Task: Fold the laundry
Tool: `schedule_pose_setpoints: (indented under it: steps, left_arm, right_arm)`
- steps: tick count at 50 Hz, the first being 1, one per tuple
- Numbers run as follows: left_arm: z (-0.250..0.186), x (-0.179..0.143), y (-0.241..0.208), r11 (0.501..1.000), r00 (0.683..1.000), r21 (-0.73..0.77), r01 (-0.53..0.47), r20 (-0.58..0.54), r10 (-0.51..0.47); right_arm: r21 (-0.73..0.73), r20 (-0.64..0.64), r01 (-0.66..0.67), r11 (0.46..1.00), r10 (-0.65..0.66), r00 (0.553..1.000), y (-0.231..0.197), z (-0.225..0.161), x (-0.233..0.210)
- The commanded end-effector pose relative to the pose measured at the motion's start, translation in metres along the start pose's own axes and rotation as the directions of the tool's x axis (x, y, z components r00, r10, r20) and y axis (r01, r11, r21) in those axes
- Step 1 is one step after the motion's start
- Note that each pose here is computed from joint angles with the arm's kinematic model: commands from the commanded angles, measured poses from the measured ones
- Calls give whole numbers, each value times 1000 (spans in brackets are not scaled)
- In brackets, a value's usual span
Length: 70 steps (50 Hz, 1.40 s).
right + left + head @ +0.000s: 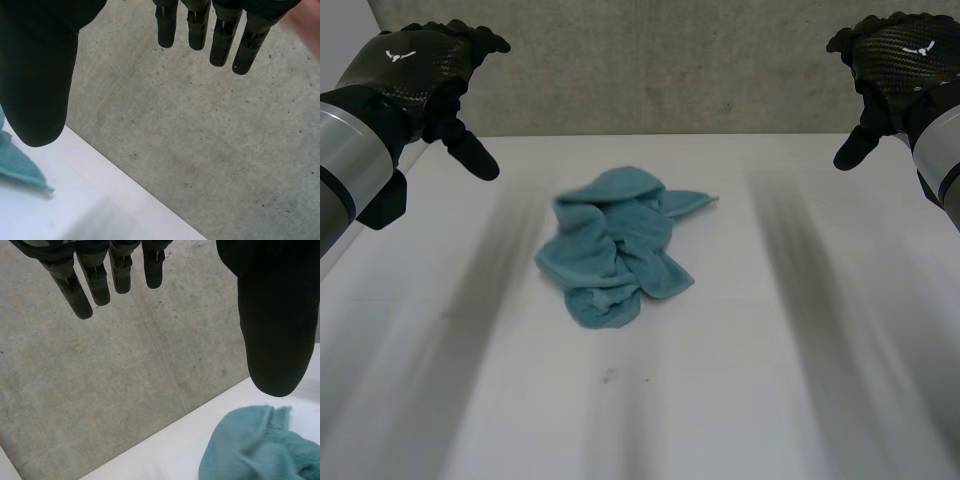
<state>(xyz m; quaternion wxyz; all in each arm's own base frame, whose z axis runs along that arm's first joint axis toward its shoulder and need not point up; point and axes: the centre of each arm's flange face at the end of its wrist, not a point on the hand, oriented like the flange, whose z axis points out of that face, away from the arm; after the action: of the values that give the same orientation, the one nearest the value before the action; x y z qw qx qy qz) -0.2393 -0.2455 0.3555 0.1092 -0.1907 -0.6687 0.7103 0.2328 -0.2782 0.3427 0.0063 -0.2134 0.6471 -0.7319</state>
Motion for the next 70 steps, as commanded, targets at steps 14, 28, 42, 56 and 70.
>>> schedule_pose_setpoints:
  steps: [14,28,42,56,70]
  left_arm:
    - [45,-30,55,988,997,-152,19,83,-7]
    - [73,-26,143,900,968,-357,251,97,-232]
    - [96,-4,196,797,875,-377,472,95,-474]
    - [88,14,155,845,881,-293,448,-18,-473]
    - [19,13,37,975,963,-29,222,-153,-224]
  right_arm:
    - [-97,115,-11,995,22,993,40,20,-19]
    - [-255,210,-110,961,166,963,107,50,-47]
    - [-318,216,-113,941,188,958,135,56,-56]
    - [-291,145,-401,869,454,879,128,79,-57]
    - [-333,240,-645,688,723,648,123,120,-74]
